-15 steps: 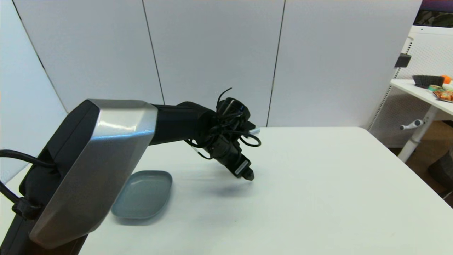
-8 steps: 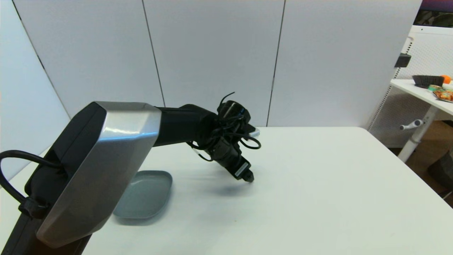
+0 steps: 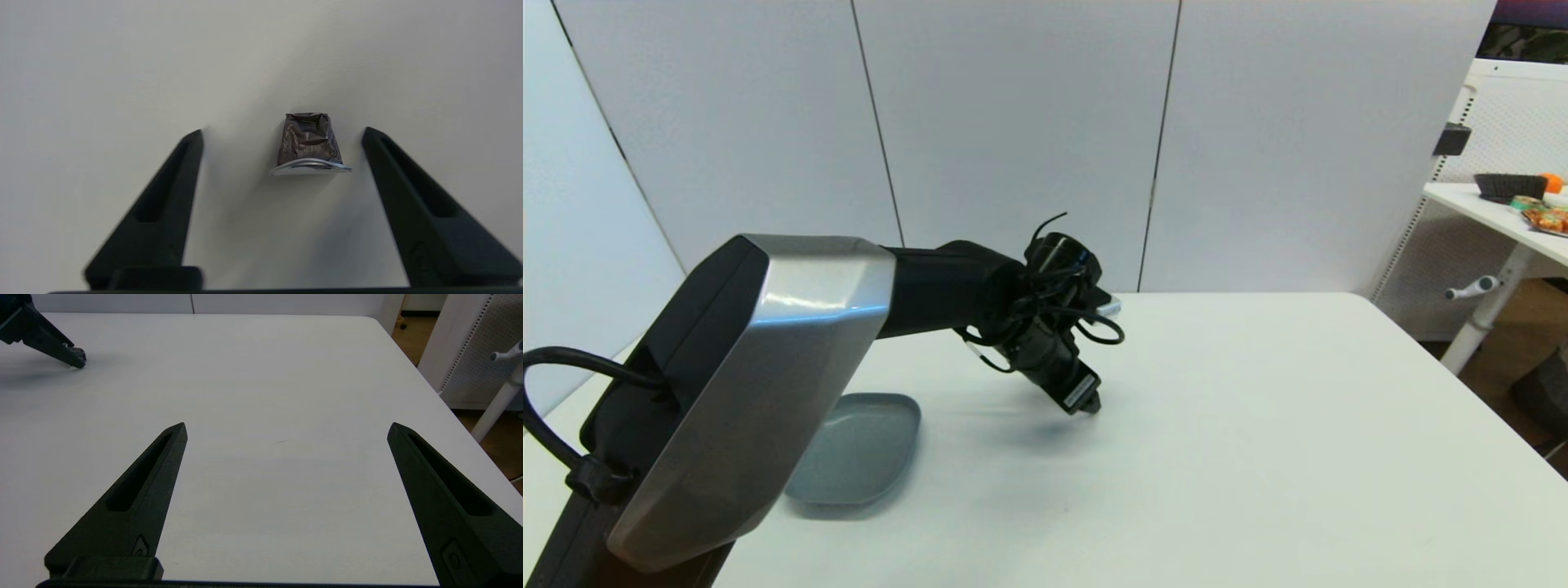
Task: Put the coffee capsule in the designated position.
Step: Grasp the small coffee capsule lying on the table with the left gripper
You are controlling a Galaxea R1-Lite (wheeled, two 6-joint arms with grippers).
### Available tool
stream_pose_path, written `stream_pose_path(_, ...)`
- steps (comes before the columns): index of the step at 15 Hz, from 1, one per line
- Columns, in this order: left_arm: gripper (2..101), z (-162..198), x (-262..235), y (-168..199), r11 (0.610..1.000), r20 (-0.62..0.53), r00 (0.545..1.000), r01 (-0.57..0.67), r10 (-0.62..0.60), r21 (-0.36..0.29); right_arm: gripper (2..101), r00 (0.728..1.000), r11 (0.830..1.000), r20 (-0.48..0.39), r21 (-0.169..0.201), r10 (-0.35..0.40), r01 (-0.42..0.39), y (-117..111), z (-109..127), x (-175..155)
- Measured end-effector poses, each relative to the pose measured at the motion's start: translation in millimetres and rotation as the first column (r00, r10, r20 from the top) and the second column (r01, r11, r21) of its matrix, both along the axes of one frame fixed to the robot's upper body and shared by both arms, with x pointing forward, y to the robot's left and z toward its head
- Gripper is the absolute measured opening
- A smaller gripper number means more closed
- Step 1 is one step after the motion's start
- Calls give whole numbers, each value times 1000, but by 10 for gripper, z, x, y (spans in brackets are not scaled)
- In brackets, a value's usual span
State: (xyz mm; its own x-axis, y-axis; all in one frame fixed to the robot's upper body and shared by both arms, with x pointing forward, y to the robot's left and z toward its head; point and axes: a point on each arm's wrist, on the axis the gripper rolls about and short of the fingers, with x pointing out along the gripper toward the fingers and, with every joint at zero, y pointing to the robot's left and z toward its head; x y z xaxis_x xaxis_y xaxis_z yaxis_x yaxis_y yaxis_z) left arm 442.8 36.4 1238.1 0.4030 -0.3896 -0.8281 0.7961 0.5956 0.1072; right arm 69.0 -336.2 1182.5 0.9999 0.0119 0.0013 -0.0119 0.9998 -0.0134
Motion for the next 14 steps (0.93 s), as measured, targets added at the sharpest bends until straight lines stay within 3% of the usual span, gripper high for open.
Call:
stream_pose_path(4, 454, 5, -4, 4, 1000, -1, 1000, -1, 1, 3, 971, 1000, 1000, 0, 0, 0, 0, 0, 0, 0)
stream_pose_path(5, 286, 4, -2, 2, 1000, 2, 1000, -1, 1, 2, 971, 1000, 1000, 0, 0, 0, 0, 0, 0, 0)
stream_pose_path(11, 285, 43, -6, 6, 1000, 11, 1000, -4, 4, -7, 971, 1000, 1000, 0, 0, 0, 0, 0, 0, 0)
stream_pose_path(14, 285, 350, -46, 122, 999, 81, 996, -39, 41, -26, 971, 1000, 1000, 0, 0, 0, 0, 0, 0, 0)
